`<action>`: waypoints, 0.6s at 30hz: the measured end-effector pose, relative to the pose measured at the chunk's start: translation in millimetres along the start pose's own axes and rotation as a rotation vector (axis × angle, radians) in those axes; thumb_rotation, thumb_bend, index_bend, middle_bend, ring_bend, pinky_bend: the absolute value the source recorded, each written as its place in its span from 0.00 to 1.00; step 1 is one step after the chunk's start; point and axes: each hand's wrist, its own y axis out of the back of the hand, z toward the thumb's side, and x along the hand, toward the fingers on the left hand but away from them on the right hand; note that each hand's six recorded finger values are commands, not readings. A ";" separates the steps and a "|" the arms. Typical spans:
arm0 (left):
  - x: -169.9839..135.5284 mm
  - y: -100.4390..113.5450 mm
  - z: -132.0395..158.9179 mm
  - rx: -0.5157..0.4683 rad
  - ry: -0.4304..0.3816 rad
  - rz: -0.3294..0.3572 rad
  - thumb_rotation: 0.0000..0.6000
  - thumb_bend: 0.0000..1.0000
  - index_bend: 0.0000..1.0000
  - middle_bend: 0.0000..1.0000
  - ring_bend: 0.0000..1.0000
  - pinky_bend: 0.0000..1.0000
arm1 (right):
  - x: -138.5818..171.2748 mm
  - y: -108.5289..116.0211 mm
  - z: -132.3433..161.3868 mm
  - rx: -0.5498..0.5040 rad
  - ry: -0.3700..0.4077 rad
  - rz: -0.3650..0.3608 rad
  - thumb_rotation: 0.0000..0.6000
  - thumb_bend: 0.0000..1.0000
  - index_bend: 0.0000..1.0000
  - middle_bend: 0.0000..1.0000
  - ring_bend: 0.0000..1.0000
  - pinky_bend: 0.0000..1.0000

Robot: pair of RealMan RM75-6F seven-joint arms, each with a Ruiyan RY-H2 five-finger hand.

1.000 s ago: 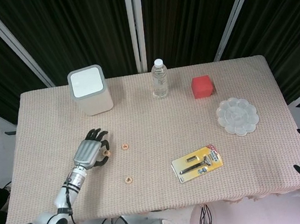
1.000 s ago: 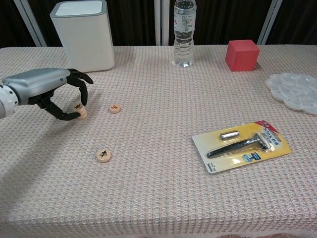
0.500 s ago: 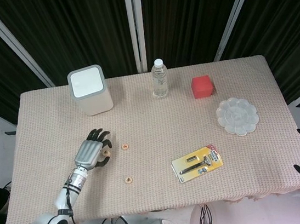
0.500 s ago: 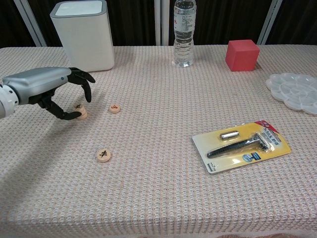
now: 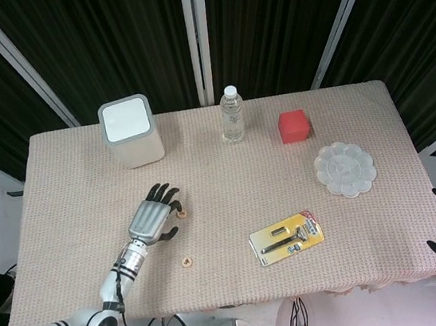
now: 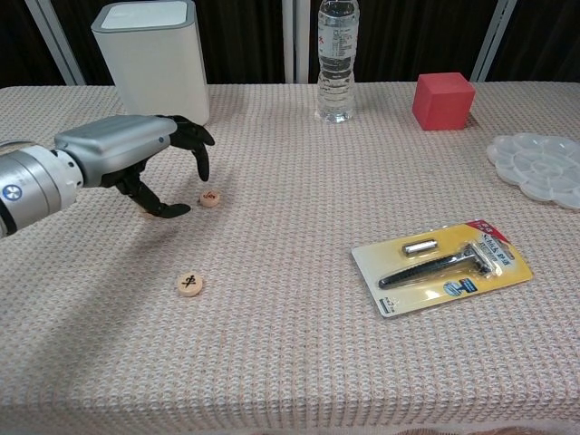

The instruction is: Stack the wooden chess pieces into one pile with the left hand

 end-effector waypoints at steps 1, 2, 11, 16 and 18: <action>1.4 -1.4 1.1 0.008 0.010 -0.003 1.00 0.26 0.38 0.12 0.00 0.00 | 0.2 0.4 -1.3 -0.001 -0.003 0.000 1.00 0.15 0.00 0.00 0.00 0.00; 3.3 -3.5 2.6 0.017 0.025 -0.008 1.00 0.26 0.38 0.12 0.00 0.00 | 0.4 0.7 -2.1 -0.002 -0.004 -0.001 1.00 0.15 0.00 0.00 0.00 0.00; 19.9 -15.7 9.4 0.038 0.113 -0.042 1.00 0.26 0.38 0.12 0.00 0.00 | 1.9 3.2 -4.3 -0.010 -0.007 -0.004 1.00 0.15 0.00 0.00 0.00 0.00; 24.5 -13.3 9.9 0.037 0.128 -0.036 1.00 0.26 0.38 0.12 0.00 0.00 | 1.5 2.8 -6.2 -0.009 -0.010 -0.001 1.00 0.15 0.00 0.00 0.00 0.00; 25.1 -13.9 10.0 0.035 0.128 -0.039 1.00 0.26 0.38 0.12 0.00 0.00 | 0.9 2.8 -5.9 -0.009 -0.008 -0.001 1.00 0.15 0.00 0.00 0.00 0.00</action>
